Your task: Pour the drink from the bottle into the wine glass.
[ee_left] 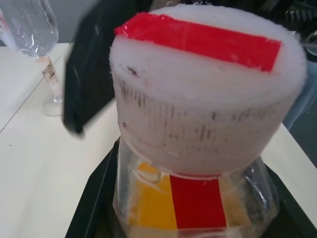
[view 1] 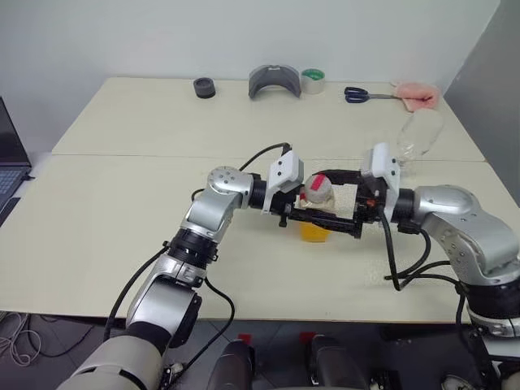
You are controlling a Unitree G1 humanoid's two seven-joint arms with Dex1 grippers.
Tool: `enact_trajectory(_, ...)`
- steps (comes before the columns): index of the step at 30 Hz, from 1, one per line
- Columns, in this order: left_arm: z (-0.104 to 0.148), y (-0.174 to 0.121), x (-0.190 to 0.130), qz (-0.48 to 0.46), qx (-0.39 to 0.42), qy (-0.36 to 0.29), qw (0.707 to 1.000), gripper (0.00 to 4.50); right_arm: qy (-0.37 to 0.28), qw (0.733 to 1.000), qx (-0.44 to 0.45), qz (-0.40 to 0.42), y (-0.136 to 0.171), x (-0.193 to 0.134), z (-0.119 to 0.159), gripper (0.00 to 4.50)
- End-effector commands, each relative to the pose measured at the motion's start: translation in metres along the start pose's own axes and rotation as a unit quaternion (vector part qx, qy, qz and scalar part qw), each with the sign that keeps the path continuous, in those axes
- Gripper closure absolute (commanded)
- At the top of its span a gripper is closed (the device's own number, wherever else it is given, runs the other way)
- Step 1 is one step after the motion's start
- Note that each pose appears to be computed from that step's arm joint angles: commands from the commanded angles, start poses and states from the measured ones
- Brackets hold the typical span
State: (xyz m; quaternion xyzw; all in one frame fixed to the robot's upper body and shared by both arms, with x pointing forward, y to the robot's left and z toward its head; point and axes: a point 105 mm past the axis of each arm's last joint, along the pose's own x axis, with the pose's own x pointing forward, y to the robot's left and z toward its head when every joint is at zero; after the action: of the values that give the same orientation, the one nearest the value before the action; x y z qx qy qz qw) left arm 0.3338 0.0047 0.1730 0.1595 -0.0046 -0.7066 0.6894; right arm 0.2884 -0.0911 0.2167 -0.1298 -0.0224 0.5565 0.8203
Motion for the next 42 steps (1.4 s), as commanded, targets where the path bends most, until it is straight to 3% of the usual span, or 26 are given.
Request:
enact_trajectory(1,0.014,-0.001,0.000,0.000,0.028,-0.012,1.000,2.63,-0.026,0.997,-0.050,-0.050,0.005,-0.013,0.021,0.00)
enact_trajectory(9,0.014,0.002,0.002,-0.007,0.037,-0.006,0.999,2.63,-0.044,0.989,-0.085,-0.116,0.016,0.000,0.023,0.00)
enact_trajectory(19,0.012,0.001,0.003,-0.016,0.041,-0.001,0.999,2.63,-0.052,0.980,-0.104,-0.164,0.004,0.003,0.022,0.00)
enact_trajectory(42,0.009,0.001,-0.001,-0.010,0.042,0.004,0.999,2.63,-0.025,0.976,-0.108,-0.186,-0.004,-0.015,0.013,0.00)
